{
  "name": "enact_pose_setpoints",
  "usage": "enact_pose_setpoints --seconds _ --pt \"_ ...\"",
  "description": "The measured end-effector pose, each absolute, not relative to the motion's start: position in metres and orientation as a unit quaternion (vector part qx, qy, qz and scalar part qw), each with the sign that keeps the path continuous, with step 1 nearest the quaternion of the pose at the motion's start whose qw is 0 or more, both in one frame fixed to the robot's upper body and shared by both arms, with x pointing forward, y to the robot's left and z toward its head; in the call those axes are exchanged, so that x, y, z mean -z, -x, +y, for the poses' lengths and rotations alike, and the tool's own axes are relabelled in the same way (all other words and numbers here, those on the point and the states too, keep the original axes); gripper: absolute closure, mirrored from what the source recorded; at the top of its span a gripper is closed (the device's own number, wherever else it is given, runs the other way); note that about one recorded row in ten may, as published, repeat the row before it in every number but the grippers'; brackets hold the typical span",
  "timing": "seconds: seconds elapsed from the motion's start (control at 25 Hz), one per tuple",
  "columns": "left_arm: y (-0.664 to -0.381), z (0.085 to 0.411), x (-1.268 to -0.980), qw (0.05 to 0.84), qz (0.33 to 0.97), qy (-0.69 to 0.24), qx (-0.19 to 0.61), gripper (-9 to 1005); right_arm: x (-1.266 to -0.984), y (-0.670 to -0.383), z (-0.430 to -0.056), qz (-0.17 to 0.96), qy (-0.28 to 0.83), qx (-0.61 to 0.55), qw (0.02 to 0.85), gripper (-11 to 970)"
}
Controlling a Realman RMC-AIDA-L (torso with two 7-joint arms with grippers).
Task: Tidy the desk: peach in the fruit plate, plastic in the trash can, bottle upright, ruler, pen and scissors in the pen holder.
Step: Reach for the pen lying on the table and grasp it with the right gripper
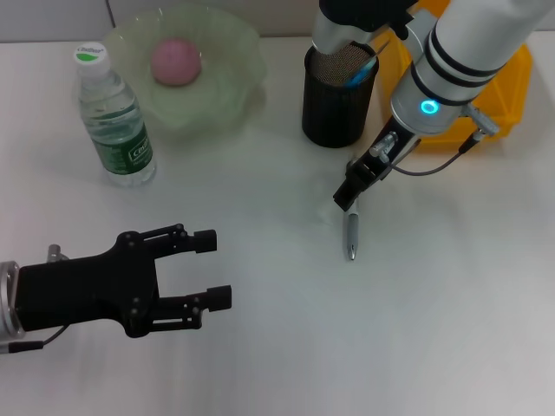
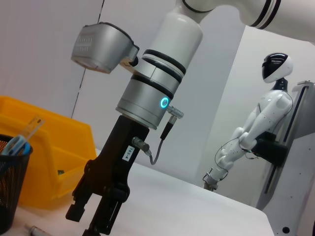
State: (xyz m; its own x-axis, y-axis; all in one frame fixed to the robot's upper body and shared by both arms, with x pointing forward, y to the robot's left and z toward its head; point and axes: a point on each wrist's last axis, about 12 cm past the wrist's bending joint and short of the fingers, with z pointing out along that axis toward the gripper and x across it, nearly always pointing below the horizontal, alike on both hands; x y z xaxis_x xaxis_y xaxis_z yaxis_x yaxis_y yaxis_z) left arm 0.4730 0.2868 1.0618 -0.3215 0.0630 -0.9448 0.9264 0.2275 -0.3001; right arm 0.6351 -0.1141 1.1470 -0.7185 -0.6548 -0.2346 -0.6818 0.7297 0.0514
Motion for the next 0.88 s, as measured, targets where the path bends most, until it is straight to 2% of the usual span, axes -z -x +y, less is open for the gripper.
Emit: enact_pose_setpoints --seconds 0.88 --pt "-0.472 0.285 -1.061 0.440 0.645 -0.386 0.491 192 -1.135 -0.633 -0.109 0.924 0.365 -0.060 0.099 177"
